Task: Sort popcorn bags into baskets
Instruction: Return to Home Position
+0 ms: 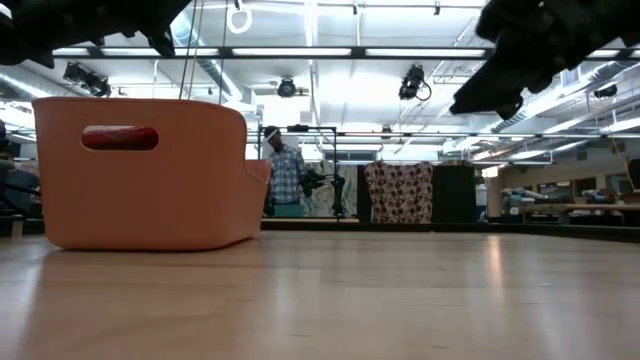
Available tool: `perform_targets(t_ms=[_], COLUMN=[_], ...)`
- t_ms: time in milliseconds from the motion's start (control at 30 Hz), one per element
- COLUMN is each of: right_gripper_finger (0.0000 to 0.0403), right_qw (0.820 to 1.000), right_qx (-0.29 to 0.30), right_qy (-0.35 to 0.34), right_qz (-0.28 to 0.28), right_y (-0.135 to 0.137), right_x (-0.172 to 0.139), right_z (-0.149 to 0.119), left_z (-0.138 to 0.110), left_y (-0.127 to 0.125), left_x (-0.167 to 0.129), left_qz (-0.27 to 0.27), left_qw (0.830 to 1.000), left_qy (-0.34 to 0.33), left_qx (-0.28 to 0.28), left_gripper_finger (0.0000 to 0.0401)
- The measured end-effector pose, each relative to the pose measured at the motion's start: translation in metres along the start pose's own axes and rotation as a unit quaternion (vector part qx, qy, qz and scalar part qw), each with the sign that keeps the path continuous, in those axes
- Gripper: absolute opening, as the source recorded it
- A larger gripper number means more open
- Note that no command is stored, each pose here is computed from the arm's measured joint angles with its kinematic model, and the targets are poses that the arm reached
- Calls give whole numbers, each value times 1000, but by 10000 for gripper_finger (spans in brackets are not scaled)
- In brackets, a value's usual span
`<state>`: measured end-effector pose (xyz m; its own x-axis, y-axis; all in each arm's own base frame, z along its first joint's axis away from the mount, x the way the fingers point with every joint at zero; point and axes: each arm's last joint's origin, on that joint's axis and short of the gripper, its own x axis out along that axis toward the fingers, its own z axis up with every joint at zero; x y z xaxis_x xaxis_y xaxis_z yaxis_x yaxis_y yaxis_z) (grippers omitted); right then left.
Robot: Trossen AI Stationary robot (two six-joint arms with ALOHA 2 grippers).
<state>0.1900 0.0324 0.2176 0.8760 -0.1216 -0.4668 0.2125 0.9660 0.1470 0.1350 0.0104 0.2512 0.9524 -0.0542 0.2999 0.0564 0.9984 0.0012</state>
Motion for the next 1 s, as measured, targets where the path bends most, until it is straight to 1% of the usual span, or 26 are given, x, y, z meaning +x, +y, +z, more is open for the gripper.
perform_targets(t_ms=[200,367,500,667,733,900,1000], right_gripper_finger=[144,144,144,144,144,144,144], right_qw=[994,986,977,970,967,964,962], right_qx=[31,43,42,48,48,40,34], right_qy=[-98,-152,-194,-224,-233,-247,-255], right_qz=[35,54,73,84,86,87,87], right_y=[-13,-21,-25,-30,-31,-34,-36], right_x=[-18,-27,-34,-43,-46,-48,-48], right_z=[-19,-33,-41,-44,-45,-53,-59], left_z=[-1,-2,-5,-5,-7,-5,-6], left_y=[0,0,2,9,11,13,15], left_x=[-1,-1,-1,-4,-7,-10,-11], left_qz=[-1,2,10,31,30,3,10], left_qw=[1000,1000,999,999,999,999,999], left_qy=[5,13,28,32,35,37,46], left_qx=[1,5,14,-5,-6,-9,-12], left_gripper_finger=[105,105,105,105,105,105,105])
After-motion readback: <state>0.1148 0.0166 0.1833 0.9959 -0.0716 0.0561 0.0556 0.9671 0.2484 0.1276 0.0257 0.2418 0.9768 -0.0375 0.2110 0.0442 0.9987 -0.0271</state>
